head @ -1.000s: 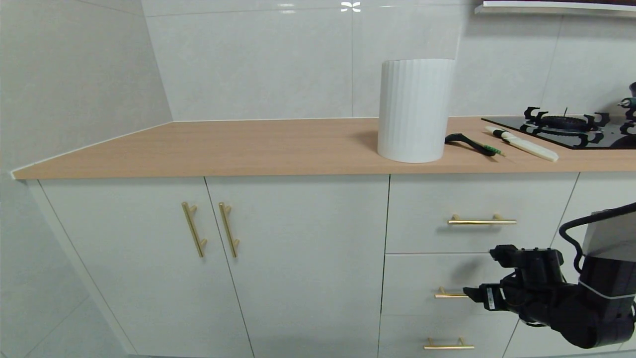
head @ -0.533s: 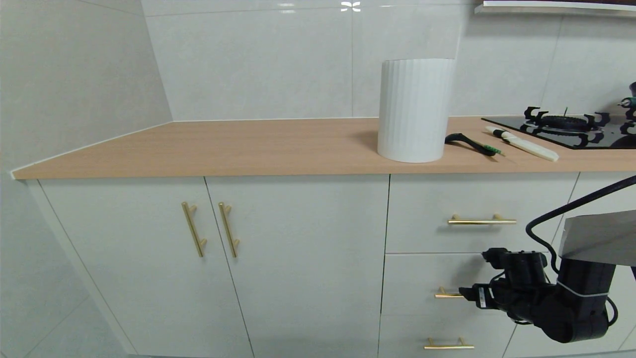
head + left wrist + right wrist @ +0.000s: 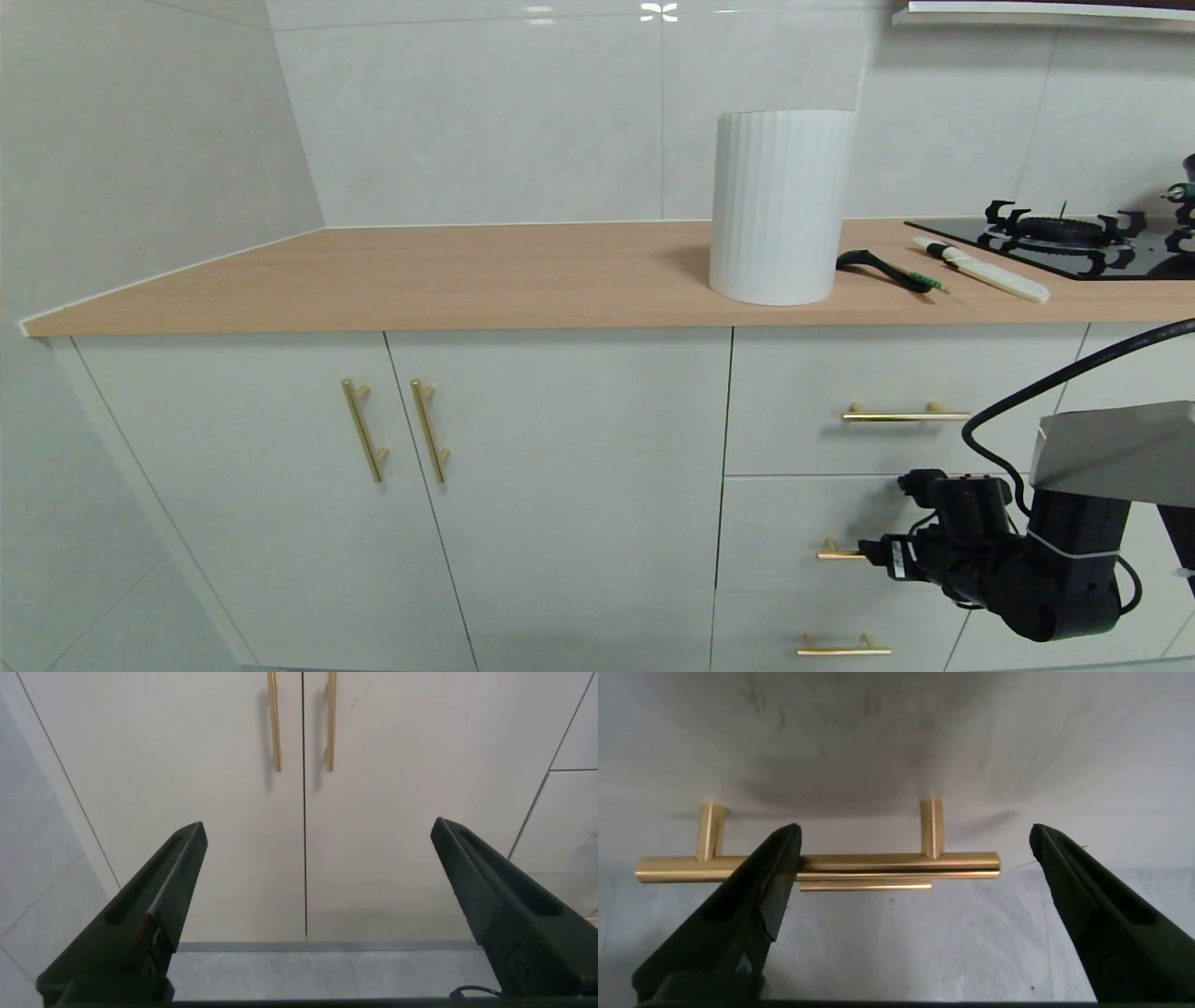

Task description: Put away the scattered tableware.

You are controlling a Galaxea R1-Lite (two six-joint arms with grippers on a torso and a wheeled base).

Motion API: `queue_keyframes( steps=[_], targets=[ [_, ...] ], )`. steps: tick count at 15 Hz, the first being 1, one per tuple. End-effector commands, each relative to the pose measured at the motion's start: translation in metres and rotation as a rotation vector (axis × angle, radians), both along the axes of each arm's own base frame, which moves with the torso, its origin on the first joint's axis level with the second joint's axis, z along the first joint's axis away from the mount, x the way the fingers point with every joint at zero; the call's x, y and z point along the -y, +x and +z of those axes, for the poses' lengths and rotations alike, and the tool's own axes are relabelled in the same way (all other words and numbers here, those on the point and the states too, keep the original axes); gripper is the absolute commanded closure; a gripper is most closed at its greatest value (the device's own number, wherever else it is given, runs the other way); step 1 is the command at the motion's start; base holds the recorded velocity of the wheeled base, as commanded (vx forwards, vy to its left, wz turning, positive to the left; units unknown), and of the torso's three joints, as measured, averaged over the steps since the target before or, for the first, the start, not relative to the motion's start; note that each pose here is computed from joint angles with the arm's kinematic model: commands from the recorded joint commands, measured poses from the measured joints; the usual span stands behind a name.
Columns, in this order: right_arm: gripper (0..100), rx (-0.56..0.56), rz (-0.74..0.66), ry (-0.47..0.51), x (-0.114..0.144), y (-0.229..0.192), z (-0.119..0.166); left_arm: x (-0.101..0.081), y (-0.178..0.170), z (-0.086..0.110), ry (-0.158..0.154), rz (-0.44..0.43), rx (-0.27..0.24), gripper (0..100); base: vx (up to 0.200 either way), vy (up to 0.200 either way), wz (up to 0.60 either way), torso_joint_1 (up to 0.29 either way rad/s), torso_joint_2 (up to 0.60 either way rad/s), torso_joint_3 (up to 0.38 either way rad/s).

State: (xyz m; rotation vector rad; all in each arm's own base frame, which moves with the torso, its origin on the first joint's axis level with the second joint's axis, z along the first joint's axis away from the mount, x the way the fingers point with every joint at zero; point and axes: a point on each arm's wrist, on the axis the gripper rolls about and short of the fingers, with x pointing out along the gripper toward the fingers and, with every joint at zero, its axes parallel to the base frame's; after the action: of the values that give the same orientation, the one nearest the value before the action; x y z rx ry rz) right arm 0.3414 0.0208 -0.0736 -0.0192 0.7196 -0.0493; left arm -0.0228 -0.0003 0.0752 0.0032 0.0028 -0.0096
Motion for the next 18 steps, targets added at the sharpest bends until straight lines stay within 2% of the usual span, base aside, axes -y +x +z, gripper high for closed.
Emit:
queue_keyframes(
  steps=[1, 13, 14, 18],
  targets=[
    [0, -0.007, -0.001, -0.006, -0.001, -0.001, -0.002, 0.000, 0.000, 0.000, 0.000, 0.000, 0.001, 0, 0.000, 0.000, 0.00, 0.000, 0.00, 0.000],
    [0, -0.022, 0.005, -0.009, -0.003, -0.004, -0.002, 0.000, 0.000, 0.000, 0.000, 0.000, 0.000, 0, 0.000, 0.000, 0.00, 0.000, 0.00, 0.000],
    [0, -0.033, 0.009, -0.011, -0.004, -0.010, 0.002, 0.000, 0.000, 0.000, 0.000, 0.000, 0.001, 0, 0.000, 0.000, 0.00, 0.000, 0.00, 0.000],
    [0, -0.055, 0.043, -0.015, -0.004, -0.055, 0.047, 0.000, 0.000, 0.000, 0.000, 0.000, 0.000, 0, 0.000, 0.000, 0.00, 0.000, 0.00, 0.000]
  ],
)
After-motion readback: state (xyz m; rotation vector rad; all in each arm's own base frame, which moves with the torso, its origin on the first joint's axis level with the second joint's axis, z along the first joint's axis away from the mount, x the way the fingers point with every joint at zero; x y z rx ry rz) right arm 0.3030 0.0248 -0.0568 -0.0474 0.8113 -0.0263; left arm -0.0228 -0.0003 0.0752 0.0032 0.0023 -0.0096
